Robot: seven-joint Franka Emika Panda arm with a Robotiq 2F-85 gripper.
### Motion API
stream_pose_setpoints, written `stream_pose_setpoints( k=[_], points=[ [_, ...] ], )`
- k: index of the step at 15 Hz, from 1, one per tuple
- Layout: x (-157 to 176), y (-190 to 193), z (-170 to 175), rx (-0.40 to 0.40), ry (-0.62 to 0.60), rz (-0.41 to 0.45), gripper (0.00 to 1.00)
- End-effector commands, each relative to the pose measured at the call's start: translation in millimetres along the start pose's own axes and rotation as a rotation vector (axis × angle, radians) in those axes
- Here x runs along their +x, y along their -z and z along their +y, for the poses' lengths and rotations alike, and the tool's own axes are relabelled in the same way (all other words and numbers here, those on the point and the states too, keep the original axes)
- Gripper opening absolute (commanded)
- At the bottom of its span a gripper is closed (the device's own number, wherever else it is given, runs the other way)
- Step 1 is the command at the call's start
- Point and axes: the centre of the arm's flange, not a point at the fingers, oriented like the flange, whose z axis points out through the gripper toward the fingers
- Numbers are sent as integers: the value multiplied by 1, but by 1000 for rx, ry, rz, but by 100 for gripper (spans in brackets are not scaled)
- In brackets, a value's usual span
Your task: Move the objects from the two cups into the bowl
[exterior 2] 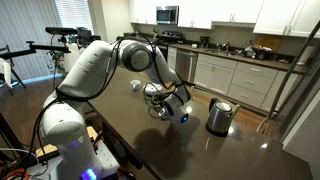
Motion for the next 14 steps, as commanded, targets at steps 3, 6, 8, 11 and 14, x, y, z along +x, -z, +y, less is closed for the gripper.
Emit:
stream_pose_setpoints(
  k=[3,6,8,11,14],
  points=[
    [-6,-8,-15,-18,-9,11,57],
    [-14,-10,-25,-20,-3,10,57],
    [-20,-10,-32,-23,5,22,57],
    [-33,-11,-41,-31,30,55,57],
    [-46,-13,-53,-36,65,105,57]
  ],
)
